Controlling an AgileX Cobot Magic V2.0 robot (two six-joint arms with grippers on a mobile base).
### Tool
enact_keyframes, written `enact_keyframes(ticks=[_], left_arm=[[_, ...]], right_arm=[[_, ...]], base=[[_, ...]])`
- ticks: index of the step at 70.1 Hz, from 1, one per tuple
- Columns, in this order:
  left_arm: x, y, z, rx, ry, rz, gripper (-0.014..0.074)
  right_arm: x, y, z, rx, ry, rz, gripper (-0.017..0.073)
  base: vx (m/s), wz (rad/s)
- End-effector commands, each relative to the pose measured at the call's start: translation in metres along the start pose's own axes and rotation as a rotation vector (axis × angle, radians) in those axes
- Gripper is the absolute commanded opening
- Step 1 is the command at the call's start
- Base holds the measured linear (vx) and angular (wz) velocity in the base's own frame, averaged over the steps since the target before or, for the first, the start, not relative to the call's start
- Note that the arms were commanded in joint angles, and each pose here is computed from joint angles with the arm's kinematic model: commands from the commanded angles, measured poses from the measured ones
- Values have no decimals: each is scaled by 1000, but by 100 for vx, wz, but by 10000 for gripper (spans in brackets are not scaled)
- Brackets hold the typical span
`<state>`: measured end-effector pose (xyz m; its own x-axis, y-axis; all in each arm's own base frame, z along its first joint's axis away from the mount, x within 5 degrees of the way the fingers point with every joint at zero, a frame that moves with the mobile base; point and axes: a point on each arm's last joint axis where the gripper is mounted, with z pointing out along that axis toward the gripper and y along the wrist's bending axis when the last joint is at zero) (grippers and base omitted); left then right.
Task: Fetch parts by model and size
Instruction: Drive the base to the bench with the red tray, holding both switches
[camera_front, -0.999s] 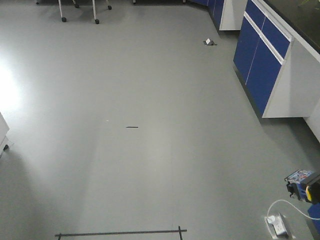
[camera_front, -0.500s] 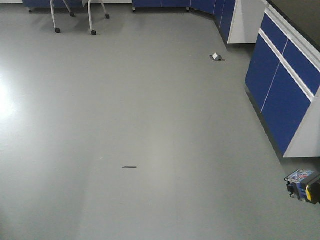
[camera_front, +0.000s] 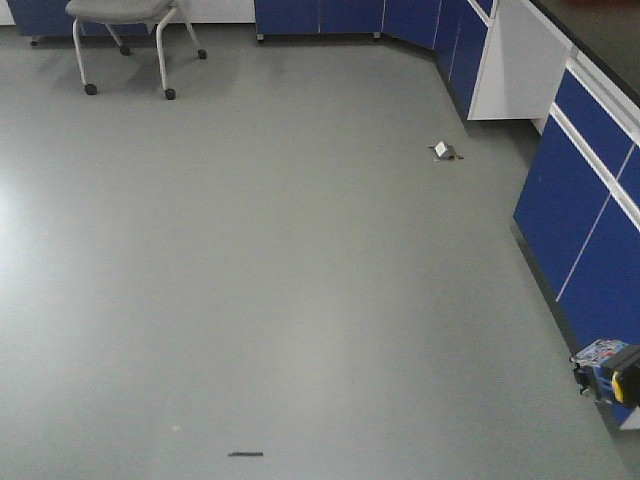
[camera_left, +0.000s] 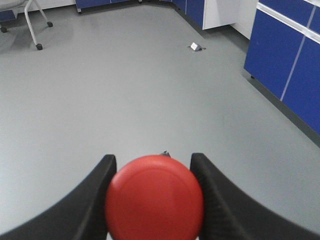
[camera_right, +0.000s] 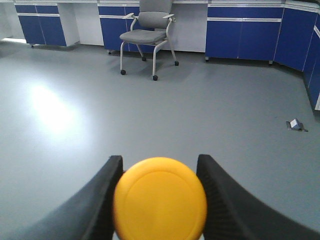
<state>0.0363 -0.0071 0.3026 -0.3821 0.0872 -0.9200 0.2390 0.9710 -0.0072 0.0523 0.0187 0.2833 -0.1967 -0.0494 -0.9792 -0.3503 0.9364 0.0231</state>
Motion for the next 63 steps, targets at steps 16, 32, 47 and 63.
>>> enact_keyframes(ticks=[16,32,47,63], left_arm=[[-14,-1,-3,11,-91,-3,-6],[-14,-1,-3,11,-91,-3,-6],[-14,-1,-3,11,-91,-3,-6],[-14,-1,-3,11,-91,-3,-6]], right_arm=[[-16,0,-3,-3,-100,-12,-10],[-16,0,-3,-3,-100,-12,-10],[-16,1,-3,-3,-109,-12,-10],[-16,1,-3,-3,-109,-12,-10]], base=[[72,1],[71,0],[73,-1],[73,0]])
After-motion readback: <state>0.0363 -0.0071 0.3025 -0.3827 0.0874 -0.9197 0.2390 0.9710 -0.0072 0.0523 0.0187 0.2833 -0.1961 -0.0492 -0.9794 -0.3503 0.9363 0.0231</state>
